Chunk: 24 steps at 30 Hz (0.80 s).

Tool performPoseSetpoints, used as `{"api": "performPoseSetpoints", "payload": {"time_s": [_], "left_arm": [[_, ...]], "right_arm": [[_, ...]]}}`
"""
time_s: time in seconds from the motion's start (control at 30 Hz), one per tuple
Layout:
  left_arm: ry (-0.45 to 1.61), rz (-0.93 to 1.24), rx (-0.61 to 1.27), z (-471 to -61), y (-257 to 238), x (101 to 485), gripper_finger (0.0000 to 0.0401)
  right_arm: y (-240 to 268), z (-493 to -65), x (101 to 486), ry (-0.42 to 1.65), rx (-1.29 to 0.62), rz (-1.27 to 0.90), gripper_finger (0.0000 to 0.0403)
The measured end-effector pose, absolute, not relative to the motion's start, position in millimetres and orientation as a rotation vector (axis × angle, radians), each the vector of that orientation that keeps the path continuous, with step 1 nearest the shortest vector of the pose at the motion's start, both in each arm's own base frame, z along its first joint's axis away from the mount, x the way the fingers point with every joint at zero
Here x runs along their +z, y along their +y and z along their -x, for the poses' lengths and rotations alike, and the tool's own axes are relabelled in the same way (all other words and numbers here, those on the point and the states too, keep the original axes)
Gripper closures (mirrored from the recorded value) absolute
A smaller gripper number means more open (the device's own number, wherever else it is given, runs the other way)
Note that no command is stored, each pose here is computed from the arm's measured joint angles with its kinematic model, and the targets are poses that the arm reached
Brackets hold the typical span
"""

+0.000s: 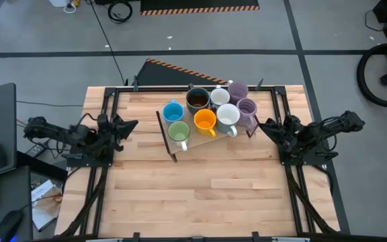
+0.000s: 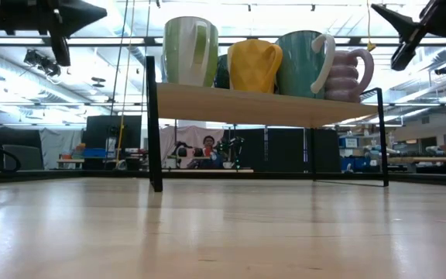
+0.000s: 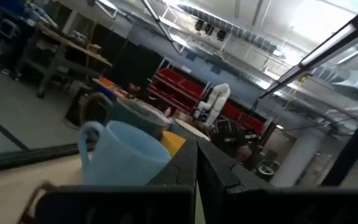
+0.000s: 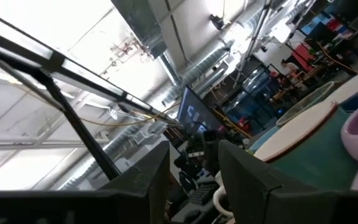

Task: Place coffee mugs
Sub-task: Return to Home Position

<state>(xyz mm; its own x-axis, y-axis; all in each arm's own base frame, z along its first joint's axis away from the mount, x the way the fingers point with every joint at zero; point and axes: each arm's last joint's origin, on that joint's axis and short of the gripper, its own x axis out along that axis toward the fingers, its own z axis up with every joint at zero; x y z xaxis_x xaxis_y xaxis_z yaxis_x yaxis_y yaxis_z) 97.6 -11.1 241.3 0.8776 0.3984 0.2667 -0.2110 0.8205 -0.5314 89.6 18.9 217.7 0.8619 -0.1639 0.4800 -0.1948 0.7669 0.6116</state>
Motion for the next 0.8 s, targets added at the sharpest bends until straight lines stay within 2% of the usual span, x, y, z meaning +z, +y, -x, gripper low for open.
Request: {"api": "performPoseSetpoints", "payload": {"time_s": [0.2, 0.33, 0.63, 0.8], "left_arm": [[-0.409, 0.632, 0.282, -101, -13, 201, 0.0394], [-0.379, 0.619, 0.308, -102, -12, 198, 0.0394], [-0.287, 0.504, 0.634, -101, -6, 184, 0.0386], [-0.088, 0.438, 0.516, -105, -11, 165, 0.0377]], "right_arm": [[19, -90, 218, -0.542, 0.048, -0.735, 0.0259], [21, -90, 218, -0.531, 0.108, -0.711, 0.0259], [22, -90, 218, -0.529, 0.122, -0.709, 0.0259], [22, -90, 218, -0.529, 0.12, -0.71, 0.0259]]}}
